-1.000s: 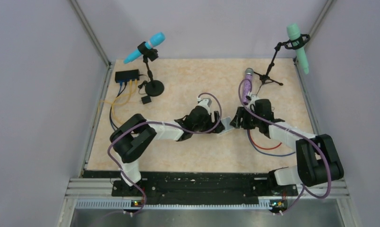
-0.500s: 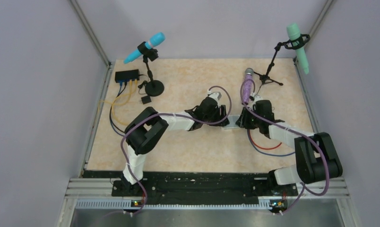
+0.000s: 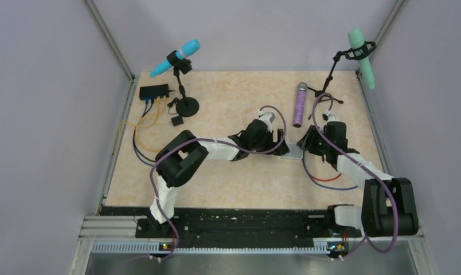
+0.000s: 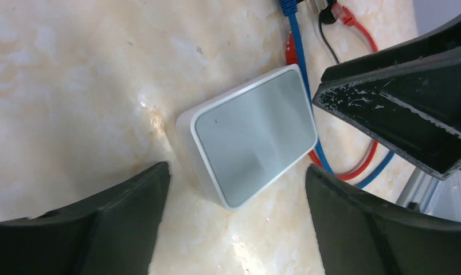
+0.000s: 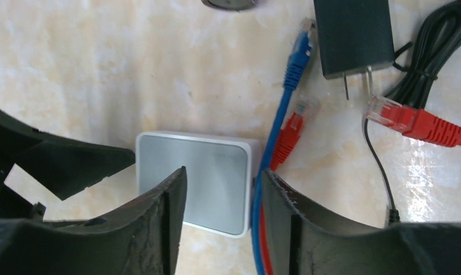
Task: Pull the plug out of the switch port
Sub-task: Move the switch port to the center of the board.
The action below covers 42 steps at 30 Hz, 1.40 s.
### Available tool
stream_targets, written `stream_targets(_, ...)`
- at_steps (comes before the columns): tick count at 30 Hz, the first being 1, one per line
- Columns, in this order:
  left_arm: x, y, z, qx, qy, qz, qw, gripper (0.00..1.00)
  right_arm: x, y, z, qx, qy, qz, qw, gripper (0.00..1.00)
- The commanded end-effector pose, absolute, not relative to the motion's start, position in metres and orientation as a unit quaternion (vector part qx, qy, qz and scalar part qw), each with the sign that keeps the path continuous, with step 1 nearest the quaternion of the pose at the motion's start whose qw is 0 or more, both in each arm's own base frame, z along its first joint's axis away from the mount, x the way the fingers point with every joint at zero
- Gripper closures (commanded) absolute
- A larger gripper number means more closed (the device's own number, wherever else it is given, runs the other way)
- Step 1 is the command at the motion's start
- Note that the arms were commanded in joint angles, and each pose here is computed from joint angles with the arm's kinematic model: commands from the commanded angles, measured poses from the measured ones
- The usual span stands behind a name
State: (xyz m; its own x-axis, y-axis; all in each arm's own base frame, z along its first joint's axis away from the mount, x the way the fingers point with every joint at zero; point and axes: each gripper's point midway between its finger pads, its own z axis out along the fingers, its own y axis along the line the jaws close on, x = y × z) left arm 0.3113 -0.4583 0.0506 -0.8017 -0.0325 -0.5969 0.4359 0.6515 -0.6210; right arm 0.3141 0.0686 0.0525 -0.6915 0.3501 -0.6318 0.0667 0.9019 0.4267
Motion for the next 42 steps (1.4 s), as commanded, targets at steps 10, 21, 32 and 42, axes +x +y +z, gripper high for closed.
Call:
stream_targets(10, 0.327, -0.251, 0.203, 0.012, 0.831, -0.146, 0.536, 0.01, 0.317, 0.199, 0.175, -0.028, 0.832, 0.298, 0.467, 0.19)
stream_targets(21, 0.28, -0.041, 0.179, -0.212, 0.818, 0.041, 0.534, 0.01, 0.295, 0.357, 0.16, -0.146, 0.828, 0.371, 0.394, 0.23)
stream_targets(32, 0.307, 0.055, 0.159, -0.292, 0.826, 0.058, 0.479, 0.01, 0.295, 0.448, 0.121, -0.2, 0.84, 0.382, 0.331, 0.23)
stream_targets(42, 0.342, 0.144, 0.096, -0.4, 0.832, 0.134, 0.36, 0.01, 0.282, 0.435, 0.104, -0.207, 0.847, 0.372, 0.318, 0.23)
